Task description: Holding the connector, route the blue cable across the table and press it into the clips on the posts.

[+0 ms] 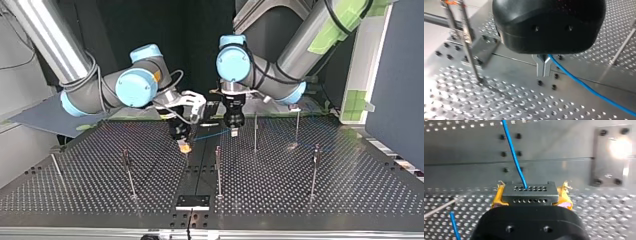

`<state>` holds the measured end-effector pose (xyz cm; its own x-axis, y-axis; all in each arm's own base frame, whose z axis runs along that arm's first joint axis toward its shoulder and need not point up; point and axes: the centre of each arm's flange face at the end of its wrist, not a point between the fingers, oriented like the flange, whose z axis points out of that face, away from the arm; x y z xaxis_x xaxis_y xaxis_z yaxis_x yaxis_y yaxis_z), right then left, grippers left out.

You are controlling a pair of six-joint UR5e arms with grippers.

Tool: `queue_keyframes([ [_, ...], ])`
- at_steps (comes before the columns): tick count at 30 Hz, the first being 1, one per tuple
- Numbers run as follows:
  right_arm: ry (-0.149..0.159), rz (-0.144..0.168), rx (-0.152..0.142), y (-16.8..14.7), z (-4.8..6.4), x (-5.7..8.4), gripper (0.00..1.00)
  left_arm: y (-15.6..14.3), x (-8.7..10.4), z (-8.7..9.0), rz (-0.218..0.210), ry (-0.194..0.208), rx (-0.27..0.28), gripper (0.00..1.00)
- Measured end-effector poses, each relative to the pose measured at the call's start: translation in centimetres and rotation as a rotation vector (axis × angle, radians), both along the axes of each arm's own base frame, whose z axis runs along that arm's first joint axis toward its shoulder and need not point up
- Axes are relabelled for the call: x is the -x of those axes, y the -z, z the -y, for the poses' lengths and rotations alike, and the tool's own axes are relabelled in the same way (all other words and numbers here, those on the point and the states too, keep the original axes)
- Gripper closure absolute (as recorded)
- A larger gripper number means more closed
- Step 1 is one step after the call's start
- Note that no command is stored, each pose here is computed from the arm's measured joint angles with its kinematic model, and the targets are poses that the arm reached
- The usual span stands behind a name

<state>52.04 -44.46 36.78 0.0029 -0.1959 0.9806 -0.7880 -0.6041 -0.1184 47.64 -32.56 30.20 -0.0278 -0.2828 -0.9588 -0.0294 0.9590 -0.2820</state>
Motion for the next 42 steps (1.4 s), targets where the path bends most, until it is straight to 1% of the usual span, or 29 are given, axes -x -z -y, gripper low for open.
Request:
queue_keyframes([
  [8,0.003,0.033,0.028,-4.5,-1.5,1.3,1.0,-3.5,1.0,-0.4,0.047,0.001,0.016,0.99],
  [13,0.003,0.06,0.061,-7.6,-2.4,2.2,1.0,-5.9,1.7,-0.7,0.089,0.002,0.036,0.99],
  [16,0.002,0.078,0.083,-9.4,-3.0,2.8,1.0,-7.6,2.0,-1.0,0.129,0.004,0.055,0.99],
  [19,-0.002,0.091,0.099,-10.7,-3.4,3.2,1.0,-9.4,2.2,-1.3,0.176,0.014,0.077,0.99],
  [20,-0.004,0.093,0.102,-10.9,-3.4,3.3,1.0,-10.1,2.3,-1.4,0.193,0.02,0.084,0.99],
  [23,-0.008,0.094,0.101,-10.8,-3.3,3.3,1.0,-11.2,2.4,-1.7,0.223,0.034,0.097,0.99],
  [26,-0.01,0.084,0.091,-10.0,-3.0,3.1,1.0,-11.0,1.8,-1.6,0.225,0.049,0.095,0.99],
  [31,-0.009,0.07,0.074,-8.5,-2.3,2.8,1.0,-9.4,0.9,-1.2,0.208,0.07,0.084,0.99],
  [36,-0.009,0.065,0.065,-7.8,-1.8,2.7,1.0,-7.6,-0.4,-1.1,0.195,0.077,0.078,0.99],
  [42,-0.014,0.058,0.051,-6.6,-1.0,2.6,1.0,-6.8,-1.8,-1.7,0.19,0.077,0.07,0.99],
])
